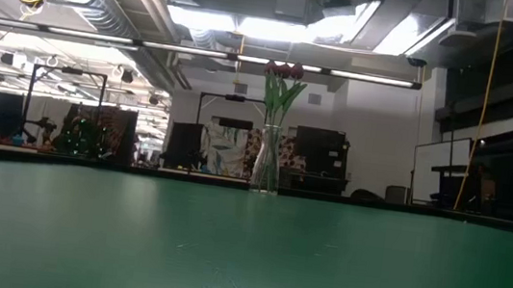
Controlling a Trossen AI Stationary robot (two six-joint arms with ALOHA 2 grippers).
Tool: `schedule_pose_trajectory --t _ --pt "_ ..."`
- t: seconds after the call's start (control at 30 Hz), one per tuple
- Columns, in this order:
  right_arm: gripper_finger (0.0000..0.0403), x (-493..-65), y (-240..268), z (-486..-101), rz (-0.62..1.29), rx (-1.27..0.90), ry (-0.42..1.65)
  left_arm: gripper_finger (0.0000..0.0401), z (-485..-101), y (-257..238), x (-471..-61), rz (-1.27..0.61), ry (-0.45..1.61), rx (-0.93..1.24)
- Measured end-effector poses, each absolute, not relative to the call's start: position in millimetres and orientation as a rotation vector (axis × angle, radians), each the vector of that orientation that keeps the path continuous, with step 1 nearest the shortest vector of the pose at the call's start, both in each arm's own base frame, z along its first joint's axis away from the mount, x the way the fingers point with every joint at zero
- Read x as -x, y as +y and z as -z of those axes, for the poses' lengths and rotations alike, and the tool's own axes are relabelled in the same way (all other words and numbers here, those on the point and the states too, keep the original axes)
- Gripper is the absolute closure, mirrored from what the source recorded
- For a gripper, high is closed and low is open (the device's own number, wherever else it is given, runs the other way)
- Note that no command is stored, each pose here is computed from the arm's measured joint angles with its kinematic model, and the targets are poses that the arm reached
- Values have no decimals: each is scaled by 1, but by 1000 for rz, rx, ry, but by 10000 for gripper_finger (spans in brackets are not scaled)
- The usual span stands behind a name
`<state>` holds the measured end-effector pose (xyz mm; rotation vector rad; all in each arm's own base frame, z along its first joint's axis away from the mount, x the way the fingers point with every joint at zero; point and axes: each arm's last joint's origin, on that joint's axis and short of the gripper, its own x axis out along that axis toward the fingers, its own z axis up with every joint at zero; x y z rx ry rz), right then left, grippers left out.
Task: Sort flowers into vase by color
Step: Put the black tulip into the bottom right transparent vase
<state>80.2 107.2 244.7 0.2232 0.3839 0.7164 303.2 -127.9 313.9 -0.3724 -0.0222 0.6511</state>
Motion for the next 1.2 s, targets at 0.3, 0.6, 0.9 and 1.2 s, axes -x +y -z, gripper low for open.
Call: schedule_pose_trajectory --t 0.3,0.6,0.9,1.2 --pt "402 -83 112 -240 -695 -241 430 285 -314 -128 -303 -652 -22 372" --pt "397 -84 113 -242 -700 -253 416 285 -314 -128 -303 -654 -23 371" --pt "395 -85 115 -242 -708 -256 412 285 -314 -128 -303 -658 -24 370" --pt "388 -92 125 -233 -693 -230 464 285 -314 -128 -303 -658 -24 371"
